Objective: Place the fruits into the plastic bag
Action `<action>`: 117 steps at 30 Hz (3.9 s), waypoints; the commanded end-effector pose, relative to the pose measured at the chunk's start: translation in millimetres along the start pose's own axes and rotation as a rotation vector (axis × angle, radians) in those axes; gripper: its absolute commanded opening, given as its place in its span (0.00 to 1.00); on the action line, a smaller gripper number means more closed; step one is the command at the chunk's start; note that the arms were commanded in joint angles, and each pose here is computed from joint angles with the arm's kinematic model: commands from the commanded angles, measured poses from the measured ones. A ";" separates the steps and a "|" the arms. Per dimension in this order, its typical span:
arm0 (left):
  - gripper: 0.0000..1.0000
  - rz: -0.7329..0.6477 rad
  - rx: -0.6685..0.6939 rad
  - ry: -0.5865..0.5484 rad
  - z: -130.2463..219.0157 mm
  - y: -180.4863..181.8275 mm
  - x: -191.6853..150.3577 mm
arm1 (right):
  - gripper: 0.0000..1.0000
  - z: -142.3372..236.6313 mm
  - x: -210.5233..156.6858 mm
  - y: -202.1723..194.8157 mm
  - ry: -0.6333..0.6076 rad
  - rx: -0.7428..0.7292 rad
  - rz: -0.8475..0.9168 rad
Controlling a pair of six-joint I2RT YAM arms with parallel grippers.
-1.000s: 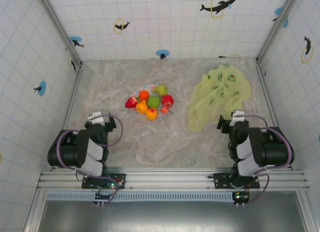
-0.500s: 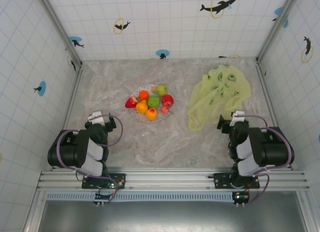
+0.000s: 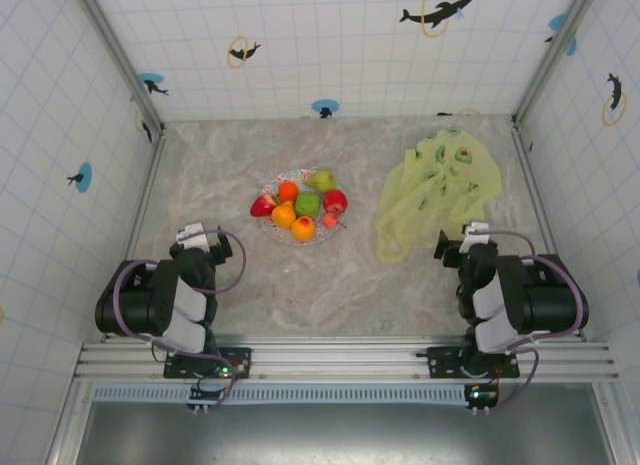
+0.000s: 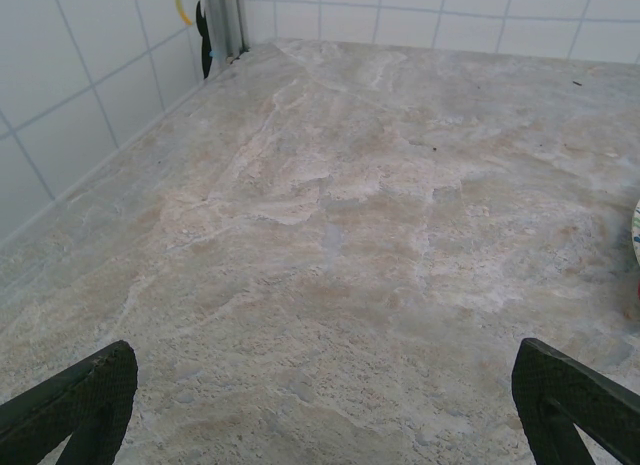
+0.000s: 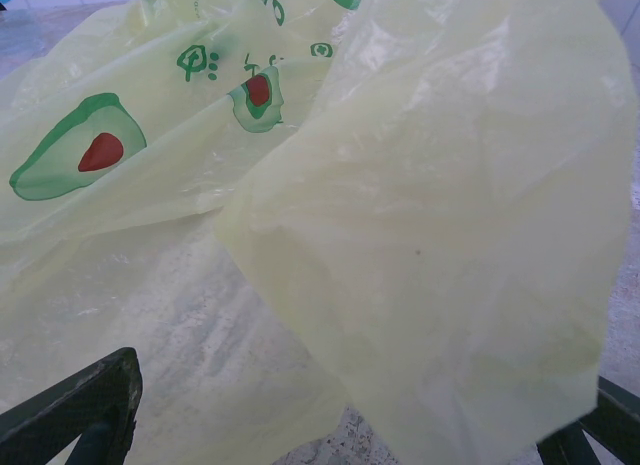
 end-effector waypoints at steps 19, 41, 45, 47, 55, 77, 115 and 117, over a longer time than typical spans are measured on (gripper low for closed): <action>0.98 0.160 0.325 0.036 9.7 48.9 13.7 | 1.00 20.8 34.2 -23.4 -0.117 -0.180 -0.187; 0.97 0.346 -0.530 0.186 29.4 -170.5 117.6 | 1.00 20.8 96.5 39.5 -0.084 0.016 -0.220; 0.94 0.067 -0.694 0.168 59.0 -250.2 112.8 | 1.00 15.0 93.6 38.1 -0.053 -0.008 -0.210; 0.92 -0.104 -0.736 0.128 77.1 -284.1 106.7 | 0.99 12.1 91.6 37.1 -0.030 -0.012 -0.208; 0.83 -0.638 -0.917 0.025 131.6 -390.5 59.8 | 0.99 0.2 88.9 17.5 0.072 -0.062 -0.253; 0.75 -0.851 -1.127 -0.031 159.3 -477.3 22.2 | 0.99 4.0 75.3 6.1 0.096 -0.064 -0.301; 0.00 -0.245 -1.342 0.081 142.0 -379.9 152.2 | 0.98 37.1 149.9 110.5 -0.032 0.256 0.377; 0.00 -0.208 -1.347 0.096 137.7 -373.0 156.3 | 0.98 36.1 142.1 117.4 -0.022 0.296 0.453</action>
Point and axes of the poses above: each hand's point on the last joint's axis, 136 mm out from that joint toward the fingers, its own z axis back along the fingers, its own y axis along the line the jaws close on, x = y × z, the point moved 3 cm from there along z, back along the fingers, and after that the axes turned 9 degrees about -z, right-handed, at the moved point
